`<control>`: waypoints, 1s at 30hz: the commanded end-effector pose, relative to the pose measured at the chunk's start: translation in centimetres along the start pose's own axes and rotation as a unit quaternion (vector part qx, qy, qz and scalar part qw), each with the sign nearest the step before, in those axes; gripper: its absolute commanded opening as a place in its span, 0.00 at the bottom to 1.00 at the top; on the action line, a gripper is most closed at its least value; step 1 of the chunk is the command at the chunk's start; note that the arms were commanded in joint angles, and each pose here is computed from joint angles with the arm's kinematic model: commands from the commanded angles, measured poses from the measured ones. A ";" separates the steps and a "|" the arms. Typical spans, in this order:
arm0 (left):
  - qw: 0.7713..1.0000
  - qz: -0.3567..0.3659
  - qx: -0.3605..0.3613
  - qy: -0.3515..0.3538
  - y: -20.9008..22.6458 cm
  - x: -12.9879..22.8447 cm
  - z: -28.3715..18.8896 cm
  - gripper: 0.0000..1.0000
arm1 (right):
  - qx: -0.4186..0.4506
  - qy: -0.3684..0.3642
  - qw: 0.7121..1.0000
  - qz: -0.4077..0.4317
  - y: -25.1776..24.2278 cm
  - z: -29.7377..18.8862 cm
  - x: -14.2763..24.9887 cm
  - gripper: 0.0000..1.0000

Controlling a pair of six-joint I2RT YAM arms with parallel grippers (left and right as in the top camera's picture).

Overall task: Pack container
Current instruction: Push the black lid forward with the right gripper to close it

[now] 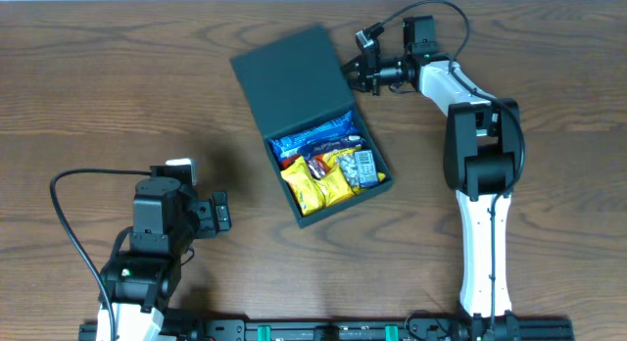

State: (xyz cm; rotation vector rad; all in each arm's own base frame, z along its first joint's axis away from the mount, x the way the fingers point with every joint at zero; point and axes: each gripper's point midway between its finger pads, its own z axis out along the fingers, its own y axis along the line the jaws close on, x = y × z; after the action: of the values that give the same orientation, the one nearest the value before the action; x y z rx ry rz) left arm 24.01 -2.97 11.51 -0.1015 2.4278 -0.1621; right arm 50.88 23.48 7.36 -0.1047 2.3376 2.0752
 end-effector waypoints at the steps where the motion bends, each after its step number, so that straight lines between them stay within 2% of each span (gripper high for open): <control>1: 1.000 0.001 -0.004 0.001 0.3 0.2 0.1 0.95 | -0.054 0.040 0.997 -0.048 4.7 0.6 0.9 0.01; 6: 1.000 0.001 -0.004 0.001 0.3 0.2 0.1 0.95 | -0.062 0.045 0.994 -0.076 6.7 0.5 1.1 0.01; 15: 1.000 0.001 -0.004 0.001 0.3 0.2 0.1 0.95 | -0.064 0.057 0.993 -0.082 7.6 1.6 1.6 0.01; 30: 1.000 0.001 -0.004 0.001 0.3 0.2 0.1 0.95 | -0.067 0.064 0.990 -0.108 12.3 1.8 2.6 0.01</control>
State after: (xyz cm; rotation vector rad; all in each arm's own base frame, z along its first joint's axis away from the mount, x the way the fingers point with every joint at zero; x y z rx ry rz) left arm 24.01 -2.97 11.51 -0.1015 2.4278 -0.1621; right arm 48.68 25.52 15.67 -0.3475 2.2105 2.1467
